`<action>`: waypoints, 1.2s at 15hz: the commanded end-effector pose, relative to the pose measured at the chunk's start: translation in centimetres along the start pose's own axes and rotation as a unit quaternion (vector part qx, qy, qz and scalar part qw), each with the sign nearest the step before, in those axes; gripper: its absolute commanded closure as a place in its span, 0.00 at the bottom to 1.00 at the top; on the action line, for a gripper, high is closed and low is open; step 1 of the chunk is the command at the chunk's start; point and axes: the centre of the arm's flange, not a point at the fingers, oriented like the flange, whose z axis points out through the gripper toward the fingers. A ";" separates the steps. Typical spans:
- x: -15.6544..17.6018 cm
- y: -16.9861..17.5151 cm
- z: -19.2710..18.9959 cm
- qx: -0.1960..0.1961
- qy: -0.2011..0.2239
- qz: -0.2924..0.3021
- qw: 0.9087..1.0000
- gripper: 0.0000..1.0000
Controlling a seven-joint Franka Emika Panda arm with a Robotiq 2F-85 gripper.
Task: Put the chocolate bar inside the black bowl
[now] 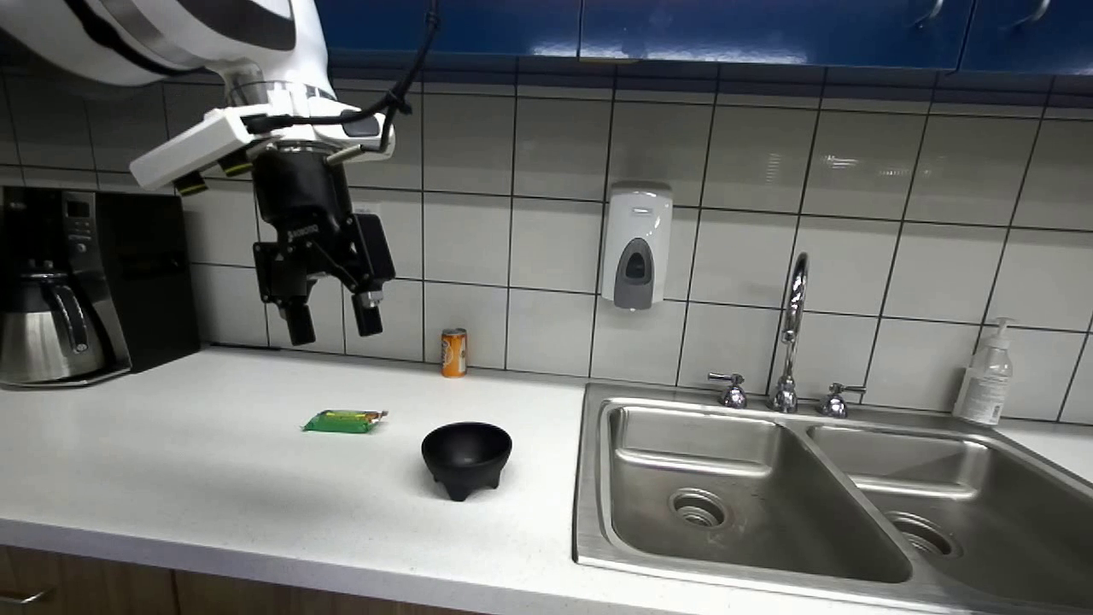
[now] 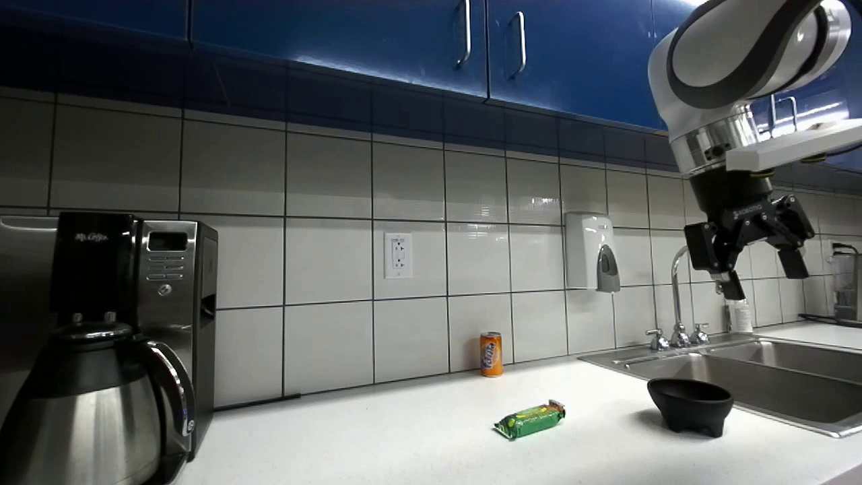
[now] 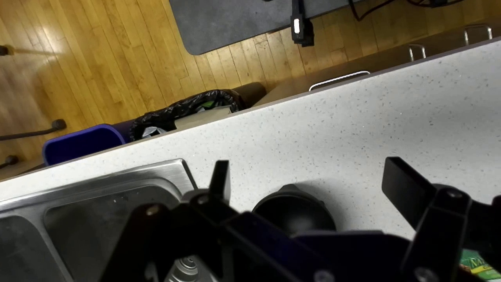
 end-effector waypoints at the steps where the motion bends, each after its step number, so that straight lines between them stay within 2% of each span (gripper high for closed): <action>1: 1.8 -2.5 1.4 0.001 0.004 0.012 1.000 0.00; 11: 7.9 -6.9 4.2 0.020 0.040 0.060 0.997 0.00; 18: 12.6 -10.5 5.2 0.030 0.036 0.090 0.995 0.00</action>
